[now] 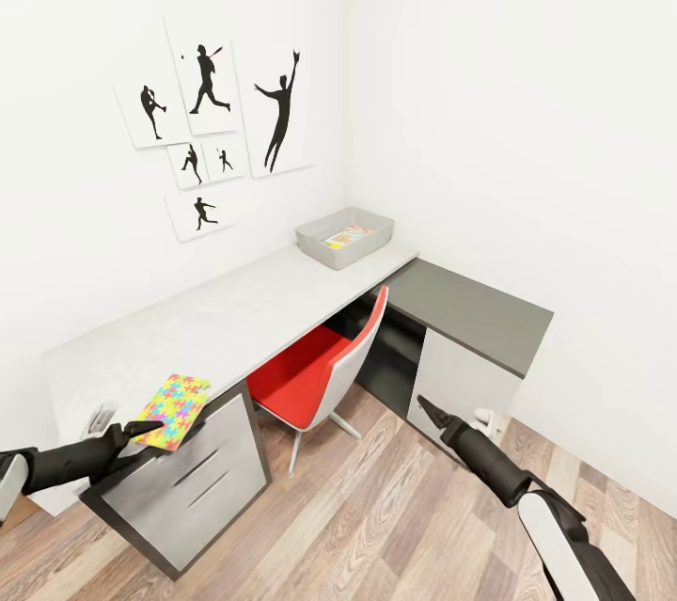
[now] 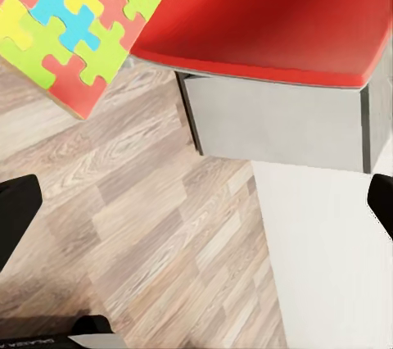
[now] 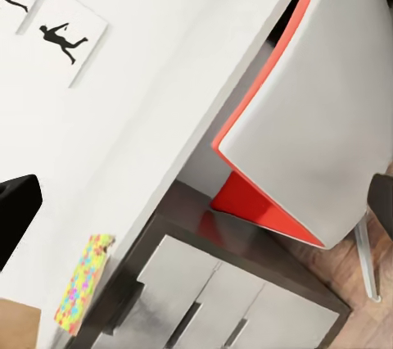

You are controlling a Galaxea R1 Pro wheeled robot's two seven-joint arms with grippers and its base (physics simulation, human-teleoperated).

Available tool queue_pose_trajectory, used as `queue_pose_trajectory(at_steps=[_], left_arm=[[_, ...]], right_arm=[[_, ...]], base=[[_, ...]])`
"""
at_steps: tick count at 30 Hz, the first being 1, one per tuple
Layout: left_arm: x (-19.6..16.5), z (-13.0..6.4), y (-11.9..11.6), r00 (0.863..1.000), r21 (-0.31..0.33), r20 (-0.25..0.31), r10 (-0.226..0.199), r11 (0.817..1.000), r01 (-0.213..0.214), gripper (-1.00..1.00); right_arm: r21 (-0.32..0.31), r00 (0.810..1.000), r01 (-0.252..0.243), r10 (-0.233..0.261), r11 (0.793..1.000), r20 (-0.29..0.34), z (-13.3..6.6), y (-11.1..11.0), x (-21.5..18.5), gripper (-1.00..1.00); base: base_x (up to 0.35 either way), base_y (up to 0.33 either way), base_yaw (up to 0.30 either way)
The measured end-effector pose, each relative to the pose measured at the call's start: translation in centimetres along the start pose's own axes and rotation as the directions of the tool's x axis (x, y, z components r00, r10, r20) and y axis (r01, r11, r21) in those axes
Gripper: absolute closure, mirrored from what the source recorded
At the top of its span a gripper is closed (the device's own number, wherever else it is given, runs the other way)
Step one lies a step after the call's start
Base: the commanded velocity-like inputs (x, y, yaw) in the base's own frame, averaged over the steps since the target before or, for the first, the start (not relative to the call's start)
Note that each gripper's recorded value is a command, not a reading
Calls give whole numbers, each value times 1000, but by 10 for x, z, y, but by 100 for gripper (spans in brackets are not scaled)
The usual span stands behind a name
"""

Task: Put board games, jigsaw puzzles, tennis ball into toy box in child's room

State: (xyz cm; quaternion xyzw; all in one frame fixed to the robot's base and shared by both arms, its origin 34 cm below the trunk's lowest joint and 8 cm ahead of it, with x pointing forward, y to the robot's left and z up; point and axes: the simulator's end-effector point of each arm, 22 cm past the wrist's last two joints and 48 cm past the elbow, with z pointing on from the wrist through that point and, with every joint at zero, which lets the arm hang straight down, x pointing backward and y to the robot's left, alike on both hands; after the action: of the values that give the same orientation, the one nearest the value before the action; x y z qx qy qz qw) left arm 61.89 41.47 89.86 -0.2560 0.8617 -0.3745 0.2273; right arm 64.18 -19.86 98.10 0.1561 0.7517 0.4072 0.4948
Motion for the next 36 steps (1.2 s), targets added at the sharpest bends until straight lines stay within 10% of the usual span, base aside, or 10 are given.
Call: queue_pose_trajectory(at_steps=[36], left_arm=[[-4,0,-9,1000,26,17,3,1000,-4,-100]], right_arm=[[-6,1000,6,-6,1000,3,-1,4,-1,-100]], base=[[0,-41,62]])
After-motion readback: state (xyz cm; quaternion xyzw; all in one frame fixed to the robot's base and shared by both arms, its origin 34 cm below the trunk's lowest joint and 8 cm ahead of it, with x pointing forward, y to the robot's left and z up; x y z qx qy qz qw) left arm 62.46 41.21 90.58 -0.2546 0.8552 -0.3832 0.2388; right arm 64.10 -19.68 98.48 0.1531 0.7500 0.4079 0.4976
